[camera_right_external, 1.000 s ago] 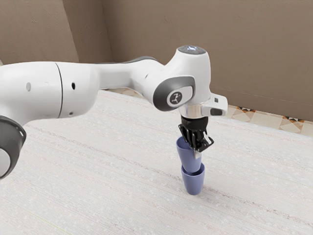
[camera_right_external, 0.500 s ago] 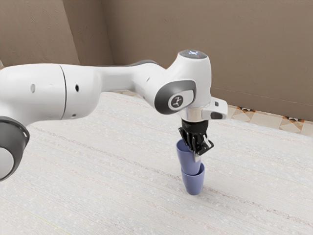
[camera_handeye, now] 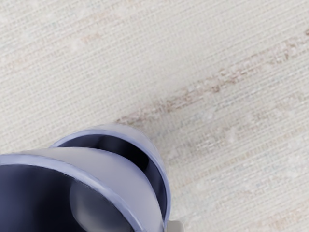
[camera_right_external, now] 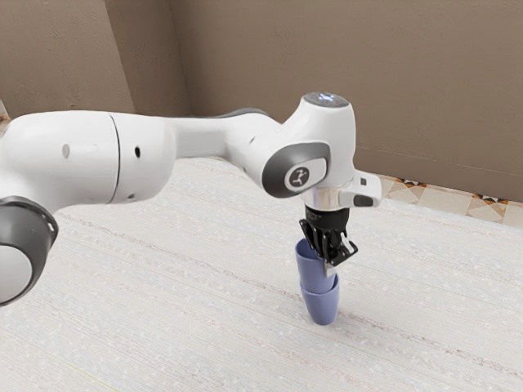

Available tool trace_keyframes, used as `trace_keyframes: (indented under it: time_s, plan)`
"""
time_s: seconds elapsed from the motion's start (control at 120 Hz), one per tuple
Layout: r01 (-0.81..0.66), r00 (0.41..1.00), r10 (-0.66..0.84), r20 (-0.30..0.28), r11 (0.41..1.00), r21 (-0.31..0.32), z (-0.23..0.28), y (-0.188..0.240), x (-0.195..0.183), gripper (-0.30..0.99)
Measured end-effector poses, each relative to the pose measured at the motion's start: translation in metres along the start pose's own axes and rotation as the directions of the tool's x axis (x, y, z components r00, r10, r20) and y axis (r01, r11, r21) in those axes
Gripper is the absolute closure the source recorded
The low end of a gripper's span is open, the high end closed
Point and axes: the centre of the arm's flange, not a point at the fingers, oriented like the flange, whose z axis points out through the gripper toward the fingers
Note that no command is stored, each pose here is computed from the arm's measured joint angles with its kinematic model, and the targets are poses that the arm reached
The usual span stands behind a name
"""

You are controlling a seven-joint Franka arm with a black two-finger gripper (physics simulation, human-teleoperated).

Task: Place the left cup onto the right cup

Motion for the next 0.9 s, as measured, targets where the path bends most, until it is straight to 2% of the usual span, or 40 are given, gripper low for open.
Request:
trace_keyframes:
  time_s: [0.175,0.633,0.9]
  plan:
    - [0.002,1.0,-0.002,-0.01,1.0,-0.004,0.002,0.001,0.002,0.76]
    - [0.023,0.999,-0.023,-0.022,1.0,-0.014,0.001,0.002,0.003,0.2]
    - [0.028,0.999,-0.028,-0.039,1.0,-0.014,-0.01,0.001,0.001,0.06]
